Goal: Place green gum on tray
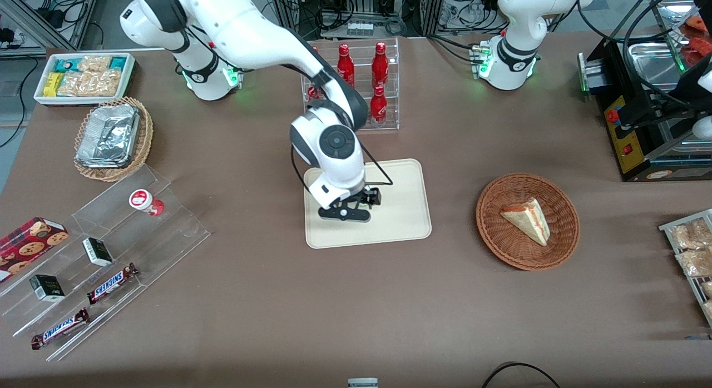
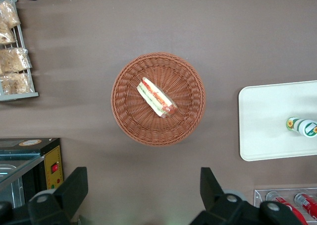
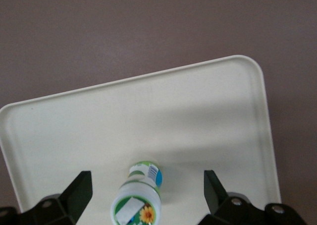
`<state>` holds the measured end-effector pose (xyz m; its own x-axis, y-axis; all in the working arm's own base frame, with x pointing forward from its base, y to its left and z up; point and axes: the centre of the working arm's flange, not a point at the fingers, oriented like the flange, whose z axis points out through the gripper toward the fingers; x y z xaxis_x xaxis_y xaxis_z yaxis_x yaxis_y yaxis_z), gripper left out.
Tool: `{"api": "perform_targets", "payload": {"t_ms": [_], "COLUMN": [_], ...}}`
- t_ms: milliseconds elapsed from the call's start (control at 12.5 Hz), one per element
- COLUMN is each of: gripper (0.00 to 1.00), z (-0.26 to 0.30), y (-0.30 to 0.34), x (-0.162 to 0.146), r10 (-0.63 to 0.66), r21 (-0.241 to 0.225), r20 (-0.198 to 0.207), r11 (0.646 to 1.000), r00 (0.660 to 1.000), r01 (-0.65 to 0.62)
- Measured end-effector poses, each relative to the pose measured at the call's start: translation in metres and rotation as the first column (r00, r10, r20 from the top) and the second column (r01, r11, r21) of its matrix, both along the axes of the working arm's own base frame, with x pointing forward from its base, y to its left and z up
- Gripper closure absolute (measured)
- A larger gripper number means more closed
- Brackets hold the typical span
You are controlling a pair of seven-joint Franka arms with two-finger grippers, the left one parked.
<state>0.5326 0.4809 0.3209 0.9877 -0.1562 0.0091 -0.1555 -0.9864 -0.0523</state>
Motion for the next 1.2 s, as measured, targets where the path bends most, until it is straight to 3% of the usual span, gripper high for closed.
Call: {"api": "perform_targets", "payload": {"t_ms": [320, 560, 800, 1200], "gripper": [0.0, 0.0, 0.0, 0.0], "z": [0.137, 0.214, 0.266, 0.298], "y": [-0.078, -0.173, -0.277, -0.423], "x": [0.002, -0.006, -0.018, -0.037], "r10": [0.02, 0.066, 0.083, 0.063], "r21": [-0.008, 0.01, 0.034, 0.057], "r20": [-0.081, -0.127, -0.168, -0.174], "r11": [1.0, 0.998, 0.996, 0.997], "r00": [0.996, 0.99, 0.982, 0.983], "r01": [-0.02, -0.066, -0.079, -0.054]}}
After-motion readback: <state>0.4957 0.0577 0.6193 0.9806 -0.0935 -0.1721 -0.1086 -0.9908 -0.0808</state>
